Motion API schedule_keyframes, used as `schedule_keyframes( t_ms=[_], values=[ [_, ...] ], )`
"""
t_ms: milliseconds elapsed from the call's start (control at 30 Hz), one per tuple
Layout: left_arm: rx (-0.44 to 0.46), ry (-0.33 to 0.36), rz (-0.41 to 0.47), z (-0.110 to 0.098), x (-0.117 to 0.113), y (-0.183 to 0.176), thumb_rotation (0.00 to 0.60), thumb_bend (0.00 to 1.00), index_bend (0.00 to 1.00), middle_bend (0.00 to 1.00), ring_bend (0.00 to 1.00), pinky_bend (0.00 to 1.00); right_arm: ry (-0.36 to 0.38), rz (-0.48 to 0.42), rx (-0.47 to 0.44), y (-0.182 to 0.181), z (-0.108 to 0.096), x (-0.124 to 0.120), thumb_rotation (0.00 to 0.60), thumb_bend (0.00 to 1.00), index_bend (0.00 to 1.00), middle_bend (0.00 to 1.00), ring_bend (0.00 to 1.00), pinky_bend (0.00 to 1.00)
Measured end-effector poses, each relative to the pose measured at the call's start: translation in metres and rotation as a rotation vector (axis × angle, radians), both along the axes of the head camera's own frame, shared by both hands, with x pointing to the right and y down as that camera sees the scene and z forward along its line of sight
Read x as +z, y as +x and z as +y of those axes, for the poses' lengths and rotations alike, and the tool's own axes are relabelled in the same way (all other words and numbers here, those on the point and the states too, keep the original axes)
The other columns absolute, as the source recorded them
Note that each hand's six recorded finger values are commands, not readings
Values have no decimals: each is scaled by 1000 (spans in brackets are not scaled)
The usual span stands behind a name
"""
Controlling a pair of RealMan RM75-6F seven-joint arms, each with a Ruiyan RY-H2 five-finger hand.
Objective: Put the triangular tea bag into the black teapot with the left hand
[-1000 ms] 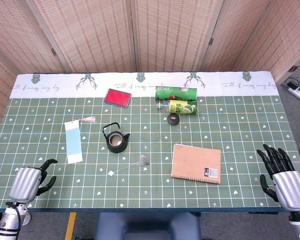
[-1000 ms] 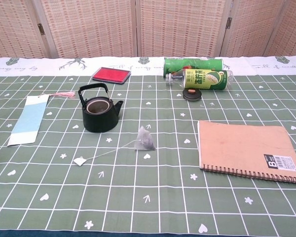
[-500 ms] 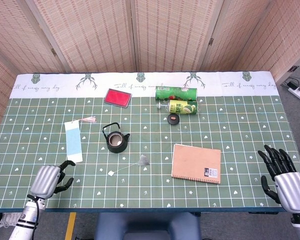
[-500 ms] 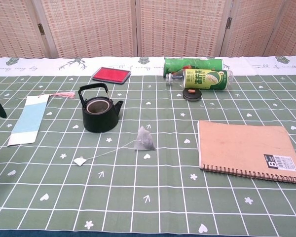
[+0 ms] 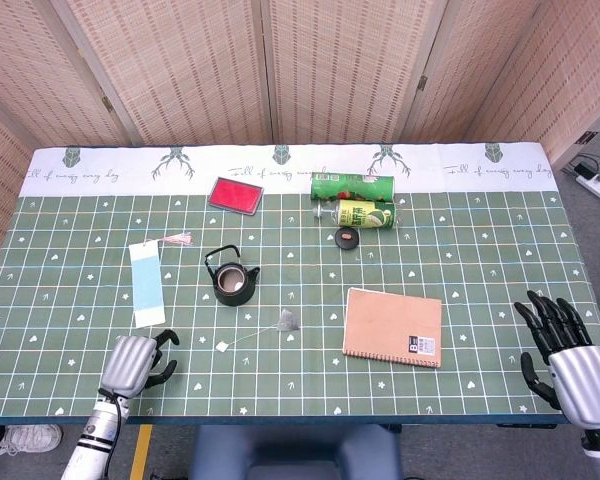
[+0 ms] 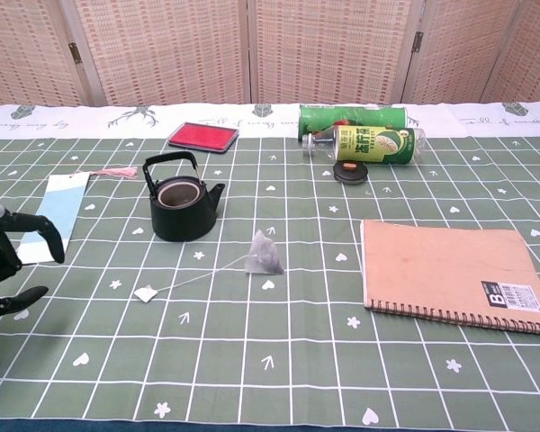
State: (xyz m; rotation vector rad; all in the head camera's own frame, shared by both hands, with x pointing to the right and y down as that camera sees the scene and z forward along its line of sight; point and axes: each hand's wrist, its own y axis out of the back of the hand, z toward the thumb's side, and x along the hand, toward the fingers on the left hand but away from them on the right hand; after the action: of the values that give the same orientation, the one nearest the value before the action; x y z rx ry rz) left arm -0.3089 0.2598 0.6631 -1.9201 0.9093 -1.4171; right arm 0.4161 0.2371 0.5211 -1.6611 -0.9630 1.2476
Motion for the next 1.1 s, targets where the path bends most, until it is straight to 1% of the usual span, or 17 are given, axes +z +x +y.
schedule_keyframes(
  t_ms=[100,267,500,633,800,1100],
  values=[
    [7,12,2,0,4,9,600,330,430,1000,1000,1000,3,-7,5,2,0,-2,600,622,0,0,18,0],
    [40,49,-21,1,10,22,600,330,434,1000,1000,1000,18,-25,8,4,-1,-8,600,621,0,0,20,0],
    [89,68,-42,5,24,39,600,330,427,1000,1000,1000,45,-53,22,9,0,-19,600,621,0,0,22,0],
    [110,72,-48,7,32,44,600,329,421,1000,1000,1000,59,-69,32,12,0,-25,600,622,0,0,22,0],
    [136,77,-43,8,40,51,600,328,421,1000,1000,1000,52,-69,34,15,0,-26,600,622,0,0,21,0],
    [182,75,-50,7,56,59,600,328,431,1000,1000,1000,72,-75,48,19,2,-32,600,622,0,0,21,0]
  ],
)
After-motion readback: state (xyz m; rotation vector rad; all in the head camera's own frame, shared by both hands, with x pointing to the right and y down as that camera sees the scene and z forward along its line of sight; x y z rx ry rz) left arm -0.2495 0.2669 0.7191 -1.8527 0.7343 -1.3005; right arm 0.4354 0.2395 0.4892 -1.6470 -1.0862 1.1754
